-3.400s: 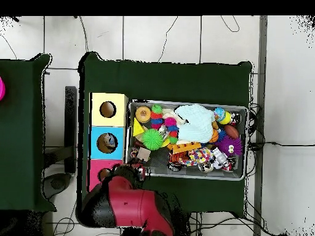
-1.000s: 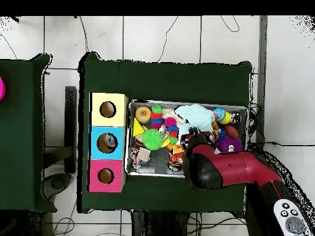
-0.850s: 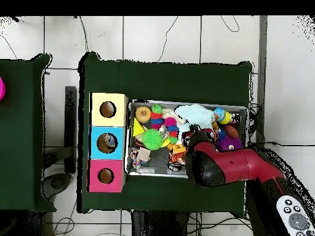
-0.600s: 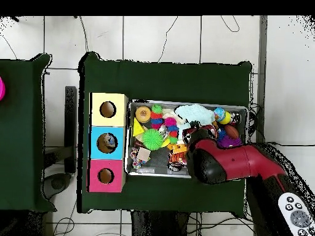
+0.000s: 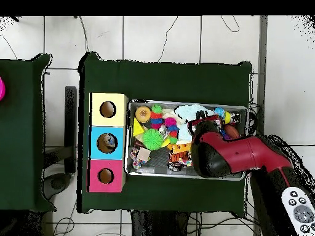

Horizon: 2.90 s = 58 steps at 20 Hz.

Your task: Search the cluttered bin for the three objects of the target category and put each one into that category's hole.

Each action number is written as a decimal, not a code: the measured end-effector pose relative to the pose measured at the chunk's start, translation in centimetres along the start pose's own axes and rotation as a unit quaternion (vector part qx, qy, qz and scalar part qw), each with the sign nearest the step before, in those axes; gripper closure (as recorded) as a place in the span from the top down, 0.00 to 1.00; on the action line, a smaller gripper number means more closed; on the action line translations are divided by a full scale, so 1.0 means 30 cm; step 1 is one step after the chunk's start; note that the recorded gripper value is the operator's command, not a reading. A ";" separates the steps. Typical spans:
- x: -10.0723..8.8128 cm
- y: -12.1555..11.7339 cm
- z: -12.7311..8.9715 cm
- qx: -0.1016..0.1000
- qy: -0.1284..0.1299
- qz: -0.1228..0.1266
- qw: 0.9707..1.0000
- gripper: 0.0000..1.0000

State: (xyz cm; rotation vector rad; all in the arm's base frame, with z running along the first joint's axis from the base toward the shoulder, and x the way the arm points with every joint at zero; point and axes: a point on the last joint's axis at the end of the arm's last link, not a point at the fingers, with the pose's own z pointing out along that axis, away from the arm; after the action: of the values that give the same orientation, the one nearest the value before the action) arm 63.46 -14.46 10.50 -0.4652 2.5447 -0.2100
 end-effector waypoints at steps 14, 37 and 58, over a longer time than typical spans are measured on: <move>-0.037 -0.079 0.030 0.040 -0.021 -0.083 0.996 0.00; 0.168 -0.061 0.138 0.028 0.012 -0.133 0.991 0.00; 0.339 -0.131 0.140 0.048 0.040 -0.191 0.980 0.00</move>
State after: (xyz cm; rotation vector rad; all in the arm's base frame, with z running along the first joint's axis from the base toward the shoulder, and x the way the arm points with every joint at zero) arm 58.75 -22.08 3.01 -0.9218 2.4857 -0.4976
